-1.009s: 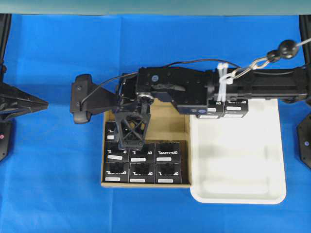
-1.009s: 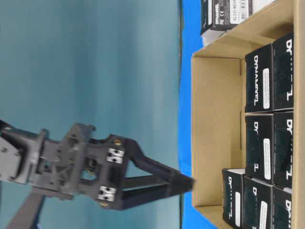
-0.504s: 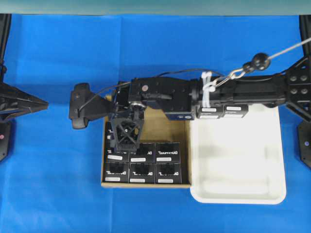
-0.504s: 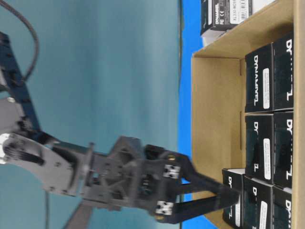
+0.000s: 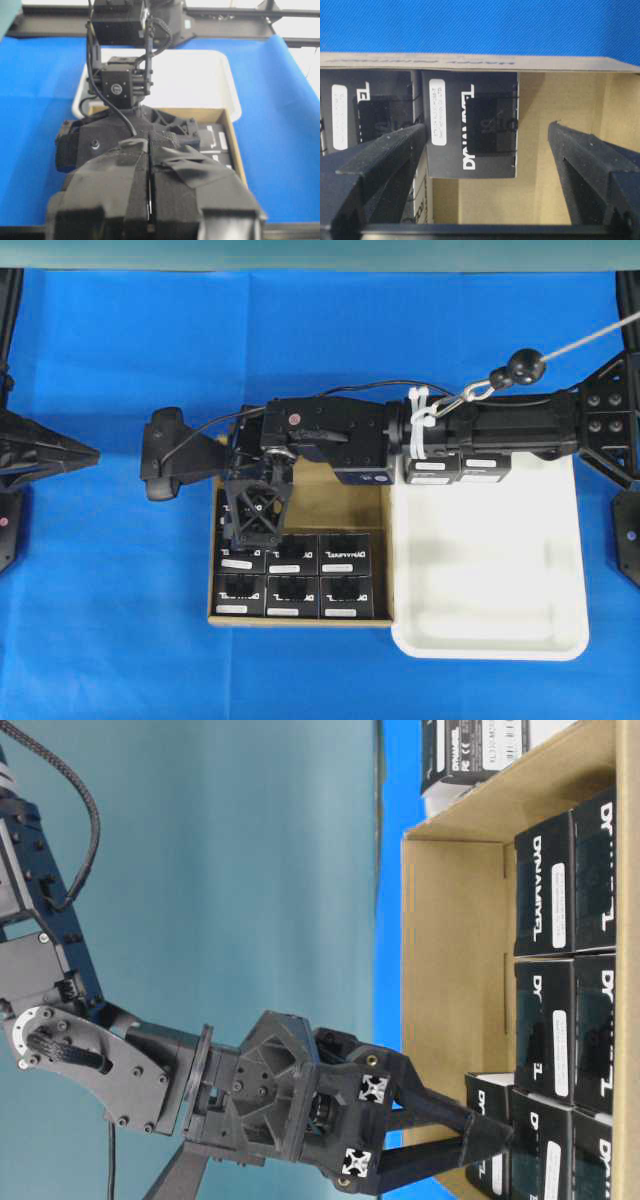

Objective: Pick the box from inside the cardboard box.
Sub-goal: 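Lower the open right gripper around the black box and close it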

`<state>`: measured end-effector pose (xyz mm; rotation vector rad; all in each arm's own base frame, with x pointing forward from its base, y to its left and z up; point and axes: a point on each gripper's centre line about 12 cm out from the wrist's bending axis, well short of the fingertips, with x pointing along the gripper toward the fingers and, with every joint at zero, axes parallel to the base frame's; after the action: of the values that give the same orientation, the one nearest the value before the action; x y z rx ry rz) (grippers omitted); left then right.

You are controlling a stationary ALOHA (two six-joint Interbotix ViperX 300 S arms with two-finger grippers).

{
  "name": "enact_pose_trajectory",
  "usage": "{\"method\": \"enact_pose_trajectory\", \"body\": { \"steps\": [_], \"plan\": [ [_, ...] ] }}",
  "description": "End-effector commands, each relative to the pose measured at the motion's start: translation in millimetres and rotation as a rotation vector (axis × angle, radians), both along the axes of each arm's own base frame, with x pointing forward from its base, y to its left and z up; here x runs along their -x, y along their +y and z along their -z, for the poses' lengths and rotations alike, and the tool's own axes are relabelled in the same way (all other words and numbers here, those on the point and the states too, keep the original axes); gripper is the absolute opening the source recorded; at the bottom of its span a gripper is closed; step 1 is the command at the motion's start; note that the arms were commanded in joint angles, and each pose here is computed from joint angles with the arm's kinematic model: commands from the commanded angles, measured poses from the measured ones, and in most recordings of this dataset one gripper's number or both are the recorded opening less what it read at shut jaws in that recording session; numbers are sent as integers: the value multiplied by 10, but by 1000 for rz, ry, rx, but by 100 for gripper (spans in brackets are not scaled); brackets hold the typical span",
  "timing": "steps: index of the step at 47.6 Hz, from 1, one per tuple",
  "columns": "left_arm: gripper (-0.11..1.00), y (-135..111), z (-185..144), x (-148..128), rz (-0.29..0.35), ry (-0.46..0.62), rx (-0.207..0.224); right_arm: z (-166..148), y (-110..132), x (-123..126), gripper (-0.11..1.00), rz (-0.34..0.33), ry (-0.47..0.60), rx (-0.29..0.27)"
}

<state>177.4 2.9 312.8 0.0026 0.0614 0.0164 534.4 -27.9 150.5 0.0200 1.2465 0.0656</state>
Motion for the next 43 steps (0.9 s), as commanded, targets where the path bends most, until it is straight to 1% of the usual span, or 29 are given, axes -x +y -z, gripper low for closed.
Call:
{"method": "enact_pose_trajectory", "body": {
  "steps": [1,22,30,37,43],
  "plan": [
    [-6,3,-102,-21,-1,-21,-3,5,19,-26,98,-2,-10,-3],
    [-6,3,-104,-23,-2,-20,-2,103,17,-49,98,-2,3,-4],
    [-6,0,-105,-24,0,-21,-2,110,-79,-73,98,17,-20,-1],
    [-6,3,-108,-20,-2,-23,0,124,-189,-60,98,33,-15,2],
    [-6,3,-104,-23,-2,-20,0,139,-274,-56,98,30,-16,11]
  ]
}}
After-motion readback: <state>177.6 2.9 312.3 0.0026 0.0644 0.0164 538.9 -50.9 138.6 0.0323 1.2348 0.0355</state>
